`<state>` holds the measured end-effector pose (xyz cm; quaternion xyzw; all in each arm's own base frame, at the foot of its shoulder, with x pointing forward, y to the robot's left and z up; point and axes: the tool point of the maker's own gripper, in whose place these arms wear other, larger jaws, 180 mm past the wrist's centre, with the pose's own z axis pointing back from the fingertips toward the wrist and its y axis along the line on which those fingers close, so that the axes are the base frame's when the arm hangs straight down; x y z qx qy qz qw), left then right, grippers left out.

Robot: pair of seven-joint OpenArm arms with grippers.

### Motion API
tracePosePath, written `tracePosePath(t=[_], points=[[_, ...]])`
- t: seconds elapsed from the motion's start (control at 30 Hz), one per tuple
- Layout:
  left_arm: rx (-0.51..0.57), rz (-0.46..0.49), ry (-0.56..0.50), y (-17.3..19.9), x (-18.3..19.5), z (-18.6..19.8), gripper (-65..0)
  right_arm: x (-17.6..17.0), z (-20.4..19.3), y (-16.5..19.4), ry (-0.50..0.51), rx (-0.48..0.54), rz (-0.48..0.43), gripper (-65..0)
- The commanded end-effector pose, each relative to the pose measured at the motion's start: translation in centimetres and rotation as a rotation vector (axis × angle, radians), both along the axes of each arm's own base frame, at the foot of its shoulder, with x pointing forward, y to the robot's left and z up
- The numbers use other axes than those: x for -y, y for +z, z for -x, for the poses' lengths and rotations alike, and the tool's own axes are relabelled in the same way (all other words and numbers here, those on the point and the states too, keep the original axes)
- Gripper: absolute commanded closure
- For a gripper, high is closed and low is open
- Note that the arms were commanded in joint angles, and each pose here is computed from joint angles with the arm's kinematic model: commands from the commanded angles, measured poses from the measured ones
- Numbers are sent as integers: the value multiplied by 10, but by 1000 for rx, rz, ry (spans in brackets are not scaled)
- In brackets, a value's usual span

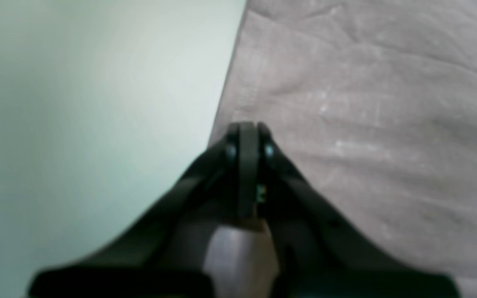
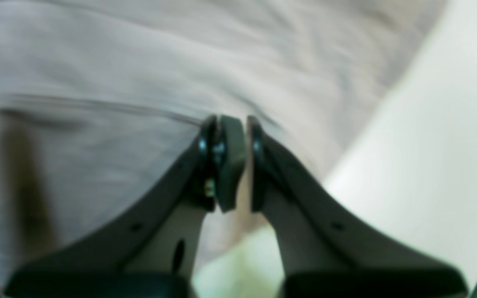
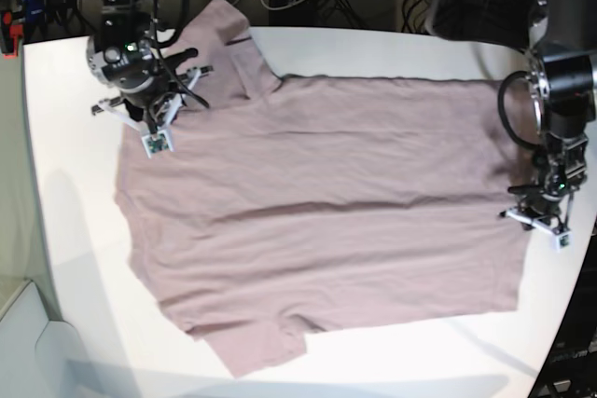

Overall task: Layout the t-shirt on the table in an organized manner, then fold the t-shirt properly
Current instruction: 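Drag the shirt with the right gripper along its side toward the hem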

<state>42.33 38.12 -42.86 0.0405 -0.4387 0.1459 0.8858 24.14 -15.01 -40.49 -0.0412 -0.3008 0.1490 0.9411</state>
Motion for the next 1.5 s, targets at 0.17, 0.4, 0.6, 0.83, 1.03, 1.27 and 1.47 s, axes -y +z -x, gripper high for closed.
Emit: tracePosePath(t=[0.17, 0.4, 0.6, 0.83, 1.03, 1.27, 1.47], points=[[51, -83, 22, 38, -32, -12, -4, -6, 0, 5, 16, 25, -15, -44], [125, -103, -4, 70, -26, -39, -4, -2, 2, 2, 11, 16, -6, -44], [151, -99, -1, 78, -25, -44, -4, 11, 11, -2, 23, -6, 30, -44], [80, -50, -22, 86, -20, -38, -1, 16, -32, 35, 30, 123, 57, -44], [64, 70, 54, 91, -32, 23, -4, 13, -103, 77, 32, 265, 48, -44], [16, 105, 40, 78, 1, 113, -4, -1, -184, 67, 59, 210, 9, -44], [-59, 114, 35, 62, 37, 174, -4, -13, -242, 56, 70, 209, -77, -44]])
